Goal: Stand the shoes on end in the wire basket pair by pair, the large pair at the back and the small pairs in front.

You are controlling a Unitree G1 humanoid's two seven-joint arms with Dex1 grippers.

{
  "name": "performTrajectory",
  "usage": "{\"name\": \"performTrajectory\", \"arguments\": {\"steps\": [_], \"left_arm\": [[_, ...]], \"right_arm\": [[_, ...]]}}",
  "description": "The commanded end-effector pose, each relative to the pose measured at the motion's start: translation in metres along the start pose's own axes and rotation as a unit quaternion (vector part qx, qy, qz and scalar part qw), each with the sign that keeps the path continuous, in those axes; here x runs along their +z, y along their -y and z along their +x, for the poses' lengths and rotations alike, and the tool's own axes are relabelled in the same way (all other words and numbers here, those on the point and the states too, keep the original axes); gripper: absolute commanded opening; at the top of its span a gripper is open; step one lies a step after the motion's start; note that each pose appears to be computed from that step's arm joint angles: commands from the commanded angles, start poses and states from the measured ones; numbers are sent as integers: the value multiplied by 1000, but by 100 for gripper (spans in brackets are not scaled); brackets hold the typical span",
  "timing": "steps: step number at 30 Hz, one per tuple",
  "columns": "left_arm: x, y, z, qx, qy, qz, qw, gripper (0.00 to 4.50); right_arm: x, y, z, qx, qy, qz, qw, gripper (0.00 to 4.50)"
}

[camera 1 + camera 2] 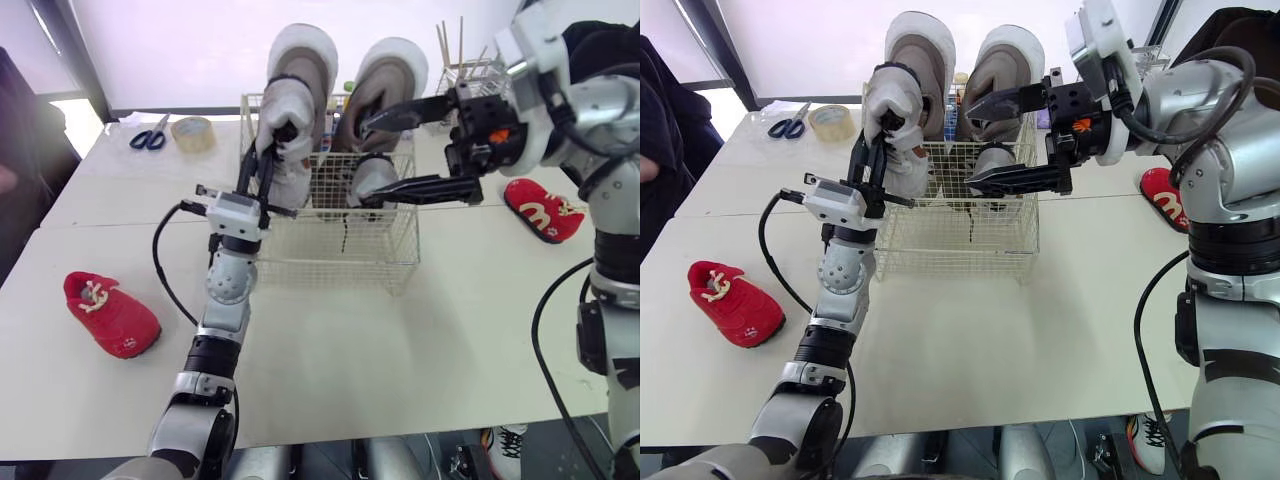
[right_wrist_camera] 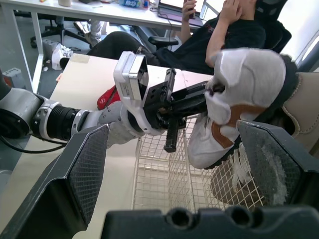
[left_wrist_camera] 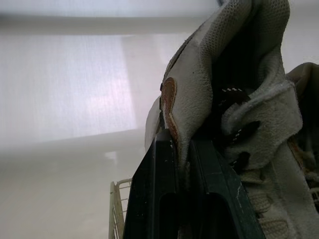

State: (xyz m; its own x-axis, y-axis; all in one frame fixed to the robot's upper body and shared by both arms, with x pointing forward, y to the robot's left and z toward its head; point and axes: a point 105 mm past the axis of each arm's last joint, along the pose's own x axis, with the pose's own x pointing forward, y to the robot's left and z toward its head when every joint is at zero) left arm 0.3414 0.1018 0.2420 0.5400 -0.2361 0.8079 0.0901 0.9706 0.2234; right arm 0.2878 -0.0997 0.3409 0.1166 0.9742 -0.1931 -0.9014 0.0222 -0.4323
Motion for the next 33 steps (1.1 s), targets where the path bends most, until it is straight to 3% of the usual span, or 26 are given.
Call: {"name": "performTrajectory", "arguments": {"steps": [1, 11, 23, 27, 32, 33], "left_arm": [[-13, 9, -14, -16, -31, 3, 999, 6], [-38, 9, -46, -25, -94, 7, 995, 6], [-53, 9, -51, -12, -147, -52, 988, 6], [-51, 5, -47, -4, -144, -52, 988, 165], [-42, 2, -42, 10, -138, -75, 988, 416], [-39, 0, -41, 12, -137, -78, 988, 416]], "right_arm": [[13, -2, -6, -7, 10, -24, 1000, 450], [12, -1, -4, -6, 12, -25, 1000, 450], [12, 0, 1, -8, 15, -28, 999, 450], [12, 0, 1, -8, 15, -30, 999, 450], [12, 0, 2, -8, 18, -32, 999, 450], [12, 0, 2, -8, 18, -32, 999, 450]]}}
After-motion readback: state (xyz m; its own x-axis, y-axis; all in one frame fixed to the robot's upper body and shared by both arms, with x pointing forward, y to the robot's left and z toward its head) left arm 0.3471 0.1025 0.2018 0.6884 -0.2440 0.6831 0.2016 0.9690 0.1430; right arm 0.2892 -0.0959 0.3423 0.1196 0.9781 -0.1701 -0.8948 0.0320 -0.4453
